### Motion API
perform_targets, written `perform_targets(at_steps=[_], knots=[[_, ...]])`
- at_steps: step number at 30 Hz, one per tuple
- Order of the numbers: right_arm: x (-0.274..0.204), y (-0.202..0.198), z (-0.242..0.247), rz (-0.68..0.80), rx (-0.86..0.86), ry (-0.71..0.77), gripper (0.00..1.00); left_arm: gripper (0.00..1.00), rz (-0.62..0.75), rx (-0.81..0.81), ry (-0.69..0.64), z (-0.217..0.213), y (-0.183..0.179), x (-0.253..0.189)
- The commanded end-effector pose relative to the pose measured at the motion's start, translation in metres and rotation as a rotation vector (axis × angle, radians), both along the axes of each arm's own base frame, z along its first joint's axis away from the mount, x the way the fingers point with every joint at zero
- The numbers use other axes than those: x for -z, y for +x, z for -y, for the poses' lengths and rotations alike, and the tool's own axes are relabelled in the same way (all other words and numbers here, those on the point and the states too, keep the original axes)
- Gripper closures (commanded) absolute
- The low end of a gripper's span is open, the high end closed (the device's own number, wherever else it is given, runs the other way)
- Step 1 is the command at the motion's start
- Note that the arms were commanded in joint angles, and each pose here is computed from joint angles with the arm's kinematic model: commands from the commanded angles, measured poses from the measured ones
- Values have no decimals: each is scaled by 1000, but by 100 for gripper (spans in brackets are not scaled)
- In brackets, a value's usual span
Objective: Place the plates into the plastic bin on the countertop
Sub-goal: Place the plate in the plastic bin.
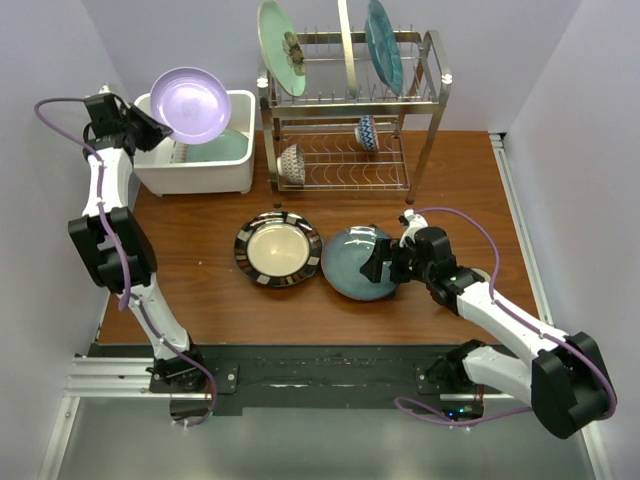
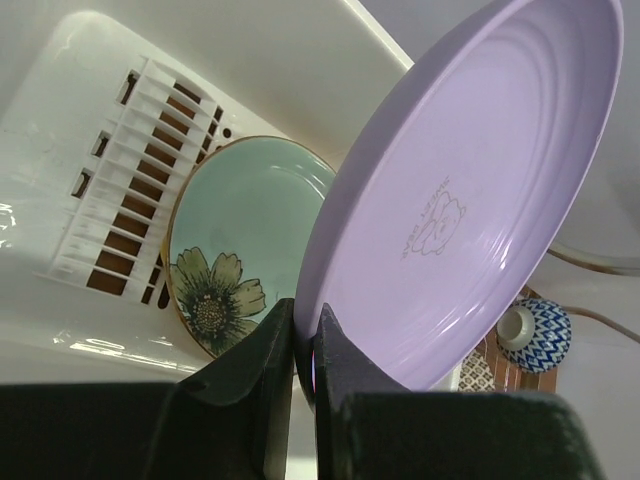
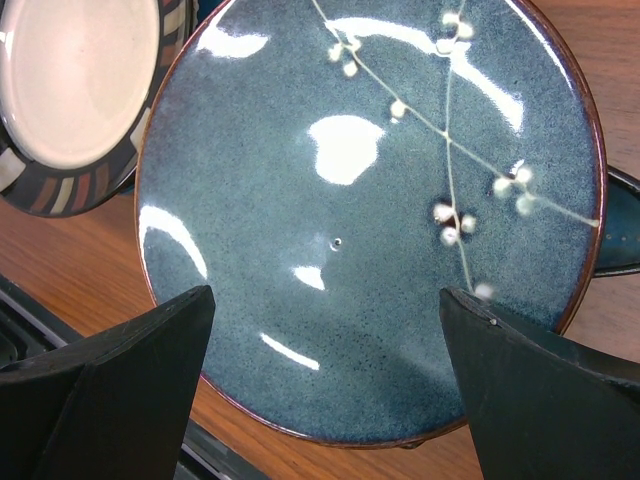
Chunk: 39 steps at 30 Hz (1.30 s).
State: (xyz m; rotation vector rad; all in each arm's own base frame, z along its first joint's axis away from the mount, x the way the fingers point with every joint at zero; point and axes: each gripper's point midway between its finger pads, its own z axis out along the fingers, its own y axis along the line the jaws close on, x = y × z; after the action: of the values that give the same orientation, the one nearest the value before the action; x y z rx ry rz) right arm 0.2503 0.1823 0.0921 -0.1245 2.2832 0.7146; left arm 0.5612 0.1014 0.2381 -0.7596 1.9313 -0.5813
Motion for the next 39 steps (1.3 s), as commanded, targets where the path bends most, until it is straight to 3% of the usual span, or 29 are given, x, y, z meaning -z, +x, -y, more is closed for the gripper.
perform_targets(at_steps=[1,9,13,39], knots=[[-20,7,-1,60,0,6,1,100,22,-32,49,-17,5,-18],[-17,5,1,52,2,-1,1,100,-48,-32,67,-23,10,9],[-16,3,1,50,3,-1,1,91,-65,-17,57,-20,10,18],[-11,-5,5,42,17,8,1,63,-140,22,38,-19,7,58]])
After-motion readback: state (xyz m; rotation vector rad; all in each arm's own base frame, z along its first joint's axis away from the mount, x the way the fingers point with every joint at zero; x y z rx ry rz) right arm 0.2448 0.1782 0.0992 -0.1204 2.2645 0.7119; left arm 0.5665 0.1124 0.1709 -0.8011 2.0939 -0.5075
